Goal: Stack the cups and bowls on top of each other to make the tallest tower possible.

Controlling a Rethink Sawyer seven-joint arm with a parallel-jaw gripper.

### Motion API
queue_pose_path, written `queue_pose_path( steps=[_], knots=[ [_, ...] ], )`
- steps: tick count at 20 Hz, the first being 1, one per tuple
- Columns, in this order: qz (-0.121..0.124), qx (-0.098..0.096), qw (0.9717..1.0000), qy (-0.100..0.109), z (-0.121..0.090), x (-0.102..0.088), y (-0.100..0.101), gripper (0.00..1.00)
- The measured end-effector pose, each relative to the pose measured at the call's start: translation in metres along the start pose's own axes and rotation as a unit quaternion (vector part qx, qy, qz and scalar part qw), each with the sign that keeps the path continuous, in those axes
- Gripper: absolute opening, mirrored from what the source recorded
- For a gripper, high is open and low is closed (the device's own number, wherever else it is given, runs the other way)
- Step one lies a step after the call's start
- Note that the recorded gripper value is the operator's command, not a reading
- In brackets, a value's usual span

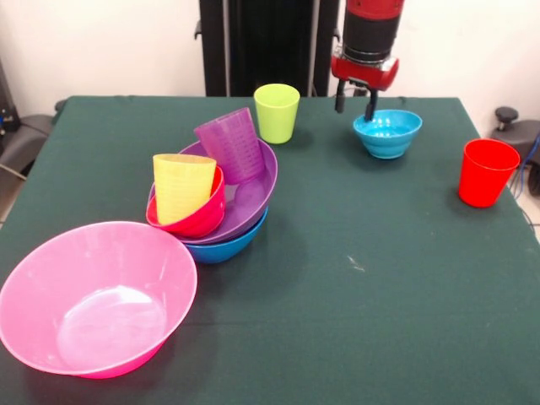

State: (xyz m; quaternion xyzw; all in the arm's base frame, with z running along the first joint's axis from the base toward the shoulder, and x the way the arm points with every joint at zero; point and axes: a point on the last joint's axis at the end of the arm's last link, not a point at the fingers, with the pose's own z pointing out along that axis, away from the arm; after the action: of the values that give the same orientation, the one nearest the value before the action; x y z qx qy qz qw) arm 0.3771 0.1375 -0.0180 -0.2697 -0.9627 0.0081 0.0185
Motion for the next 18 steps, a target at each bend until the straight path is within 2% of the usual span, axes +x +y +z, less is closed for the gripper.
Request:
queue_pose_path(
  steps=[12,18],
  knots=[
    [-0.006,0.014,0.9995,0.026,0.018,0.021,-0.006,1.0],
    [-0.004,0.01,0.9998,0.018,0.018,0.018,-0.006,1.0]
  ],
)
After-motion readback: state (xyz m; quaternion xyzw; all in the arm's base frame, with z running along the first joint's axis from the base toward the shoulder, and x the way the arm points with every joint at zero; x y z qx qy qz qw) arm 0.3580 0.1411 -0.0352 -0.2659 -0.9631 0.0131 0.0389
